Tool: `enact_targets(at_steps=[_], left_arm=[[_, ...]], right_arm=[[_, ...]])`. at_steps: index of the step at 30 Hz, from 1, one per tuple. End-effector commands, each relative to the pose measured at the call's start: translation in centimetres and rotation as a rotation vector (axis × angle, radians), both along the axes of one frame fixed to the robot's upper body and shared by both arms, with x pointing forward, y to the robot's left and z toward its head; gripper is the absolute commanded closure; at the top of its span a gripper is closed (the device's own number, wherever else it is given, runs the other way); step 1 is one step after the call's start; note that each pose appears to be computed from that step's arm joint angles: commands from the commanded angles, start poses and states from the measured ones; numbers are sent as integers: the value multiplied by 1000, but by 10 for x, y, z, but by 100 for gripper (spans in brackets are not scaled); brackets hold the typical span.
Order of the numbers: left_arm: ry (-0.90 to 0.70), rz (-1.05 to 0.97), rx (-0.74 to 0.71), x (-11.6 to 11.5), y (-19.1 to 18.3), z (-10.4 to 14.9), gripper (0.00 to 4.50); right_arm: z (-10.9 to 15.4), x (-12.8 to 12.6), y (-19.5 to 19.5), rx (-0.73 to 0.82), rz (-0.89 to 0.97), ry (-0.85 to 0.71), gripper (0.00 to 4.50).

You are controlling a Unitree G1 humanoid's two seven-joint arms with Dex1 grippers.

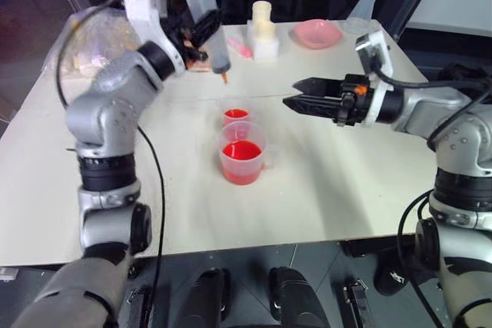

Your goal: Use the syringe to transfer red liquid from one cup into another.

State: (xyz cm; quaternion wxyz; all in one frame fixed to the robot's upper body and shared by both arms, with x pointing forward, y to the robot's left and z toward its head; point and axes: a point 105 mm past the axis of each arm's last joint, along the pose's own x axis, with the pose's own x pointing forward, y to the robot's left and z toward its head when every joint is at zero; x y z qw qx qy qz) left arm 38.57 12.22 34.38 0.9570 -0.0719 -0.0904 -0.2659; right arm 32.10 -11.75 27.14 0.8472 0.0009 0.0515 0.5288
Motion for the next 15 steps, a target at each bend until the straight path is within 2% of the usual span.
enact_targets(at_steps=[1, 3, 6, 8, 11, 15], left_arm=[[373, 110, -47, 7, 20, 4, 297], [486, 107, -85, 6, 21, 5, 297], [641, 175, -17, 12, 31, -18, 297], [794, 190, 21, 17, 39, -47, 297], [909, 198, 54, 16, 45, -72, 297], [1131, 277, 99, 9, 63, -131, 297]], right_arm=[[13, -3, 3, -2, 20, -51, 128], [14, -2, 5, -9, 29, -49, 128], [12, -6, 8, -72, 77, -60, 128], [8, -11, 10, -160, 128, -75, 128], [1, -17, 9, -268, 181, -96, 128], [-11, -23, 6, -436, 266, -151, 128]])
